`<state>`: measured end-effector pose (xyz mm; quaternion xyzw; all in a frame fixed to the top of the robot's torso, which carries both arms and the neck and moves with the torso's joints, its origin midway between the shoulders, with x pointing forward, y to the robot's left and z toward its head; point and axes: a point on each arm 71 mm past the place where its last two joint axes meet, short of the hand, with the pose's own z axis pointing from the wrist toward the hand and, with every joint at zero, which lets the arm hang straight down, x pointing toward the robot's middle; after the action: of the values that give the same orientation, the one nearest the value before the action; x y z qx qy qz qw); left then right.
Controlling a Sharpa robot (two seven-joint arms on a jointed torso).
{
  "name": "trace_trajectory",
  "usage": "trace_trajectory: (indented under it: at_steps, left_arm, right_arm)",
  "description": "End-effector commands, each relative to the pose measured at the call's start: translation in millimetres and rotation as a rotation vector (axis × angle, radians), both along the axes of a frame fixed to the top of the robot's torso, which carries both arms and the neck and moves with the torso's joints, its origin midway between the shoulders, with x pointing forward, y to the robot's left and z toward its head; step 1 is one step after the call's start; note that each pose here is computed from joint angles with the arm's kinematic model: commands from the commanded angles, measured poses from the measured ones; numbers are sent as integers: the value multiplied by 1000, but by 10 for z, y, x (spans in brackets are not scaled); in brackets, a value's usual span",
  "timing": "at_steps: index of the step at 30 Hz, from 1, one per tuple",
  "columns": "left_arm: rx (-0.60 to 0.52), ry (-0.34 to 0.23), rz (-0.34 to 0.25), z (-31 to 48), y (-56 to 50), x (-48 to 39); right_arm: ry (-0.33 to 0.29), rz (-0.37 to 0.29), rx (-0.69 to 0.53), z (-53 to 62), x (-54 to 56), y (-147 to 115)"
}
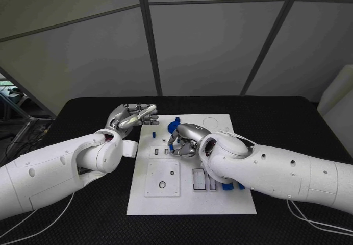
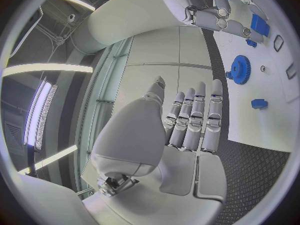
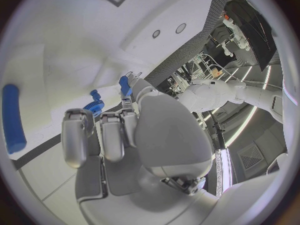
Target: Assemble the parts on the task board
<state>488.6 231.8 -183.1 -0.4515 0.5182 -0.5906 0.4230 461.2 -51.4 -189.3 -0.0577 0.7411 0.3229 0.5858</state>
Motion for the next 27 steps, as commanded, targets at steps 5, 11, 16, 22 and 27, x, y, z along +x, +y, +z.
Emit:
trace_trajectory:
  at_steps: [5,11,16,22,27]
  left_arm:
    - [0,-10,-9,21,-20,-1]
    - [-2,-10,-12,22,-32,-4]
    - [-1,-9,-12,22,-30,-4]
    - [-1,-9,-12,21,-29,-4]
    - [-1,-9,-12,21,-28,-4]
  right_arm:
    - [-13,6,-29,-26,7,23]
    - [-8,11,-33,-58,-3,41]
    - [-2,11,-50,-79,0,35]
    - [4,14,-64,-93,2,33]
    - [10,19,-72,-100,-2,41]
